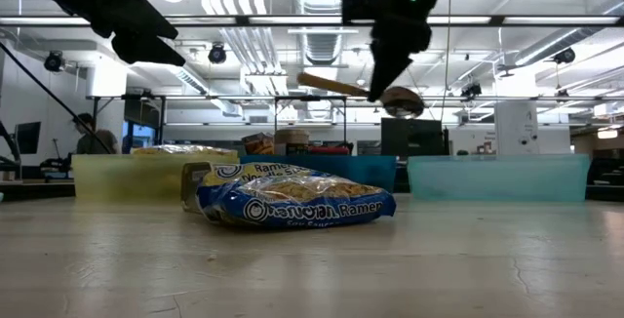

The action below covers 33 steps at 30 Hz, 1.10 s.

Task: Pick & Place Food Item
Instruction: Put the orange spoon into the green bin

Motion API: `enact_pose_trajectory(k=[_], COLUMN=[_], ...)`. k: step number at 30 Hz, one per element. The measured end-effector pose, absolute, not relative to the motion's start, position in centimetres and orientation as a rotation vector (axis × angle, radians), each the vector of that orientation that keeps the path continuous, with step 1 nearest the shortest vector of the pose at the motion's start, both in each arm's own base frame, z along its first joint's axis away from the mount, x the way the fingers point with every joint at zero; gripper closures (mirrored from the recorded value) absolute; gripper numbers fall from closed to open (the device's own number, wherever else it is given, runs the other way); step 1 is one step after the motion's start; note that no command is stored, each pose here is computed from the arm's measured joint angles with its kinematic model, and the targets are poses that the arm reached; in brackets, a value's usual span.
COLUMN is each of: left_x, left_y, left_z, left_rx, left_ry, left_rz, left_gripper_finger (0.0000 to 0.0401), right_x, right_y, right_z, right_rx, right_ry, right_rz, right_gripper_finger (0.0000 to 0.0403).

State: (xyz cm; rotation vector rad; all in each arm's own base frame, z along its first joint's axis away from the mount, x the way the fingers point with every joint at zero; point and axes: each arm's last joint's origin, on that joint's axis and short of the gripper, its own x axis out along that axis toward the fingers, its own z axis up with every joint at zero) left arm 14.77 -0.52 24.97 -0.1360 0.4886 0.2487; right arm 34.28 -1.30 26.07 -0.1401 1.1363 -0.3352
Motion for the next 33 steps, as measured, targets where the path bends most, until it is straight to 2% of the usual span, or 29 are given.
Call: enact_pose_trajectory(k=[9,20,25,33], left_x=[14.8,15.0,15.0,15.0], left_y=[-0.5,-0.5,-0.5,-0.5], left_z=[25.0,25.3,25.4,25.4], left_rx=[-0.116,-0.088,-0.09,-0.09], left_ry=[0.489,0.455,0.447,0.45], left_rz=[0.244,0.237,0.236,0.236], left_gripper_finger=[0.0014,0.0014,0.0014,0.0014], right_x=[28.0,20.5,19.1,18.9], right_y=[-6.3,-11.6,-13.0,-14.0], right_z=[25.8,26.5,25.6,23.4], right_rx=[0.006,0.137,0.173,0.233], right_ry=[1.175,1.122,1.235,1.409], right_rz=[-0.547,-0.793,-0.805,-0.684], right_gripper_finger=[0.0395,0.0395,0.0395,0.0395])
